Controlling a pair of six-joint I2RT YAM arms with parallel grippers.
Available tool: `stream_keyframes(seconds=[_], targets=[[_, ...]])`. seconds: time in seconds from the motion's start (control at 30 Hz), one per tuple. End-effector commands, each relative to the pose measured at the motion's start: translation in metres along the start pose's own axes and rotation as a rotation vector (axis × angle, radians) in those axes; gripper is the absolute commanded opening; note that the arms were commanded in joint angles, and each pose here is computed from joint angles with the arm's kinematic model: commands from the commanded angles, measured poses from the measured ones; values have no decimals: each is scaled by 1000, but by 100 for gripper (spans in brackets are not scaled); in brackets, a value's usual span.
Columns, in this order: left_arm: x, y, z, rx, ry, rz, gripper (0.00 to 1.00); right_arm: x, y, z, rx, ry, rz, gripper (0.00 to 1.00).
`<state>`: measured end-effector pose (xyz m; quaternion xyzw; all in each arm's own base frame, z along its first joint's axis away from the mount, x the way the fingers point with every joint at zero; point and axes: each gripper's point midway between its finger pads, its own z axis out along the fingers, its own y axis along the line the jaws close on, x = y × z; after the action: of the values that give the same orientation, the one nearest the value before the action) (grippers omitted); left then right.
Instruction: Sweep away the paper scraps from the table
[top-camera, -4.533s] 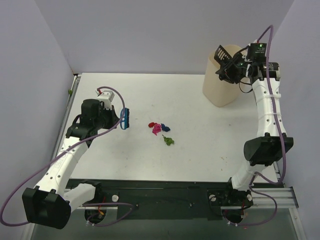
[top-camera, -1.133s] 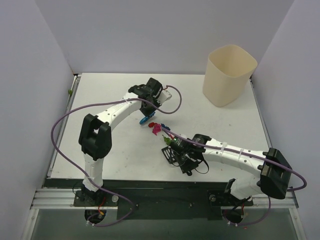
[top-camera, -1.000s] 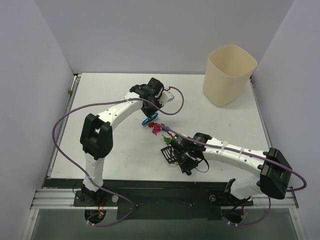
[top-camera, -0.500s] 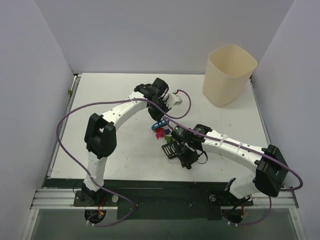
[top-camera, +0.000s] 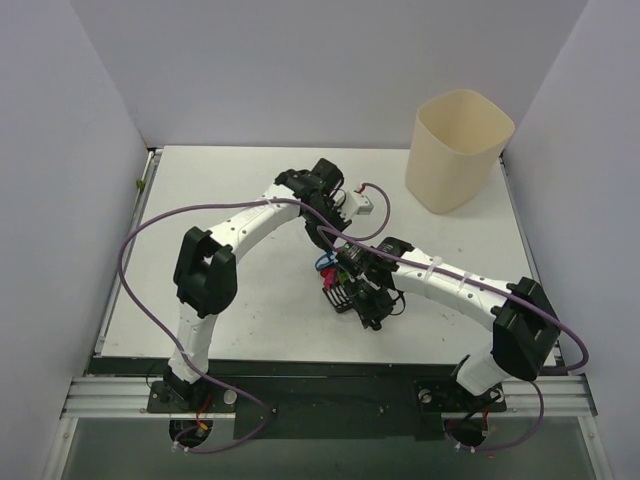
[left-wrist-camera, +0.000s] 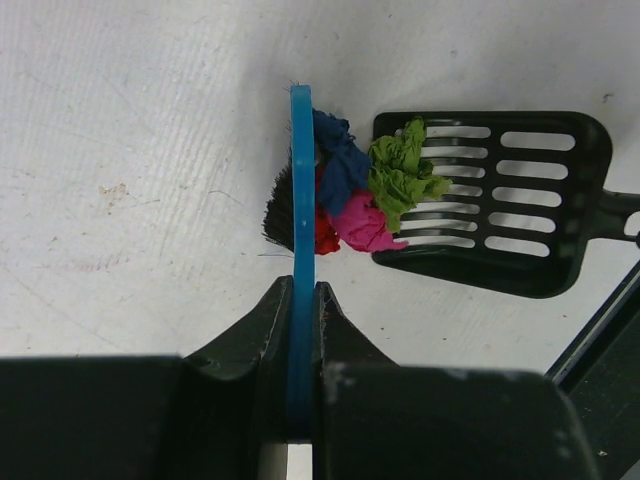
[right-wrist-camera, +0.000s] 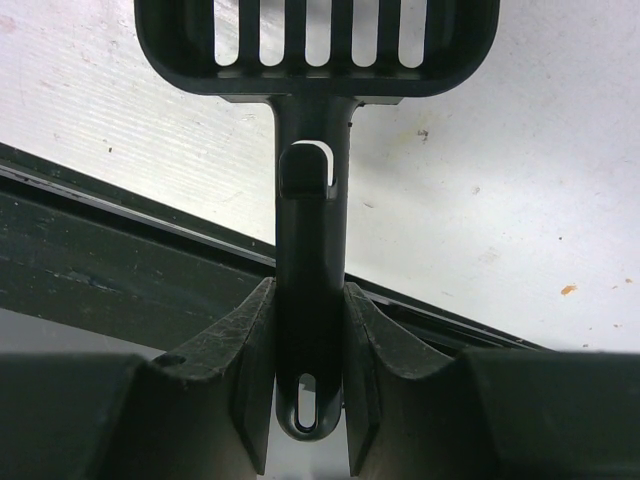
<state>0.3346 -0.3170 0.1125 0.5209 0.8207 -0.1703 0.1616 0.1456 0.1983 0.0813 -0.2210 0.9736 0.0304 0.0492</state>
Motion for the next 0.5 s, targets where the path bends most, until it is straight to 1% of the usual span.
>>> stream_keyframes(seconds=[0.0, 0.2, 0.33, 0.47], targets=[[-9, -31, -7, 109, -28, -15, 0, -2, -7, -8, 28, 8, -17, 0], [-6, -50, -14, 174, -23, -64, 0, -5, -12, -7, 52, -2, -28, 0], [-7, -66, -29, 232, -23, -107, 0, -4, -14, -1, 54, -9, -26, 0], [-2, -67, -36, 217, 1, -140, 0, -3, -19, 3, 73, -34, -24, 0]])
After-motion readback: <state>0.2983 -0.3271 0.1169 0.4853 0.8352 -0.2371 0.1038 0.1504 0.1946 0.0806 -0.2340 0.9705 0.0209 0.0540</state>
